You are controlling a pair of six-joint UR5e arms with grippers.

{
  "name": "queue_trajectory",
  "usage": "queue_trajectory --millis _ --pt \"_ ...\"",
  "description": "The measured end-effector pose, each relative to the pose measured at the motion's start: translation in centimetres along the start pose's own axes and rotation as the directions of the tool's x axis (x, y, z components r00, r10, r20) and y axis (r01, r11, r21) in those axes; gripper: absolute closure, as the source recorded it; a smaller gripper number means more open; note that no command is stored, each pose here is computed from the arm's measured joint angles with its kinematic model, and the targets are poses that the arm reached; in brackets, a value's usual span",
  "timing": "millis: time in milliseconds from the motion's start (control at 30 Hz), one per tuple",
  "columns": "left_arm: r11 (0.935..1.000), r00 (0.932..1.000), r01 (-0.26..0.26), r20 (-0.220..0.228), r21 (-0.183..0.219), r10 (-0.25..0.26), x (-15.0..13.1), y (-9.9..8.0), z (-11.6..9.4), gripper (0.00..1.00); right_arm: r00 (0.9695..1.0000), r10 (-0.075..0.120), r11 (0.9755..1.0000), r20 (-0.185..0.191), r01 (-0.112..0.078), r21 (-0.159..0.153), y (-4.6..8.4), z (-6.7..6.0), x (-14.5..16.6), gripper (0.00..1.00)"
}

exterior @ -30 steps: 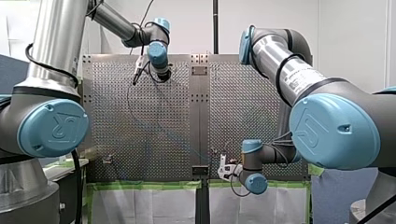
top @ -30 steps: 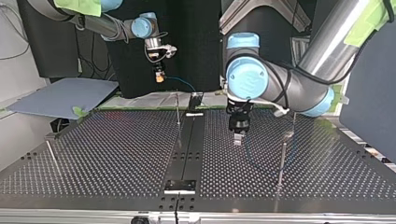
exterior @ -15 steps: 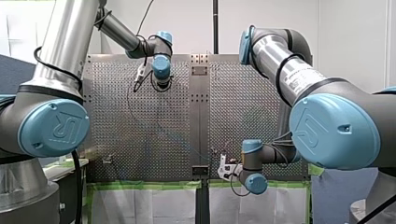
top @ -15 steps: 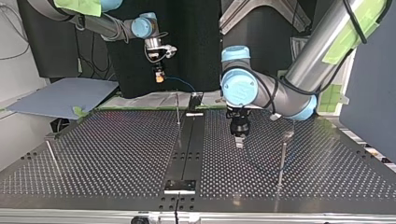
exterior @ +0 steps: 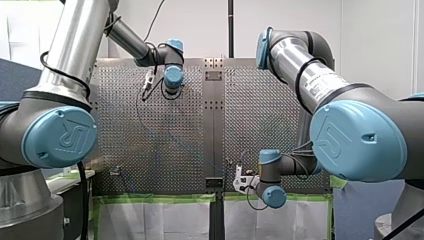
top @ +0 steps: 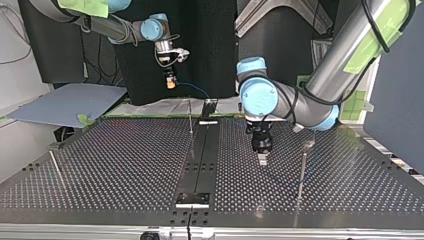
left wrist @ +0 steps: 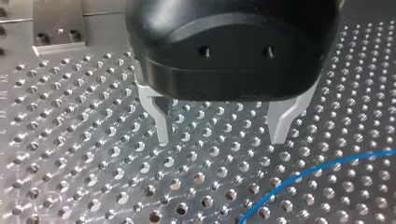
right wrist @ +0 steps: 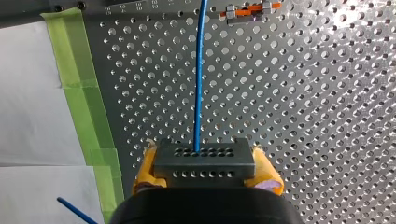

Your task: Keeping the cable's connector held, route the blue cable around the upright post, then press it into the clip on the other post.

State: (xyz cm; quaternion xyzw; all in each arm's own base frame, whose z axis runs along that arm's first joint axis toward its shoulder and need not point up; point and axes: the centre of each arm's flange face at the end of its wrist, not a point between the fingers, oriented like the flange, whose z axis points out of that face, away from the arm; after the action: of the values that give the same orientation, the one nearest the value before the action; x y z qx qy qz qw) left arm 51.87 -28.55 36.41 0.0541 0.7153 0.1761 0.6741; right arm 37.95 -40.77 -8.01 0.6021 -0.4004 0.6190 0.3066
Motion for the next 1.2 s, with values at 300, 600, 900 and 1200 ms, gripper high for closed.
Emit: queue_trajectory --millis 300,600,900,1200 --pt "0.9988 0.9988 -0.045 -0.019 -0.021 0.045 0.7 -1.3 2.2 0.01 1.0 0.0 1.0 0.0 0.0 0.001 0.0 0.0 0.0 1.0" --pt "0.9943 0.9958 -0.089 -0.025 -0.059 0.088 0.9 -0.7 3.7 0.01 1.0 0.001 1.0 -0.002 -0.001 0.001 -0.1 0.0 0.0 1.0" --pt "0.9859 0.9856 -0.16 -0.064 -0.051 0.156 3.4 -1.9 4.8 0.01 1.0 0.001 1.0 -0.002 -0.001 0.003 -0.1 0.0 0.0 1.0" --pt "0.9677 0.9704 -0.234 -0.083 -0.094 0.227 4.5 -2.2 5.4 0.01 1.0 0.001 1.0 -0.001 -0.001 0.006 -0.1 0.0 0.0 1.0"
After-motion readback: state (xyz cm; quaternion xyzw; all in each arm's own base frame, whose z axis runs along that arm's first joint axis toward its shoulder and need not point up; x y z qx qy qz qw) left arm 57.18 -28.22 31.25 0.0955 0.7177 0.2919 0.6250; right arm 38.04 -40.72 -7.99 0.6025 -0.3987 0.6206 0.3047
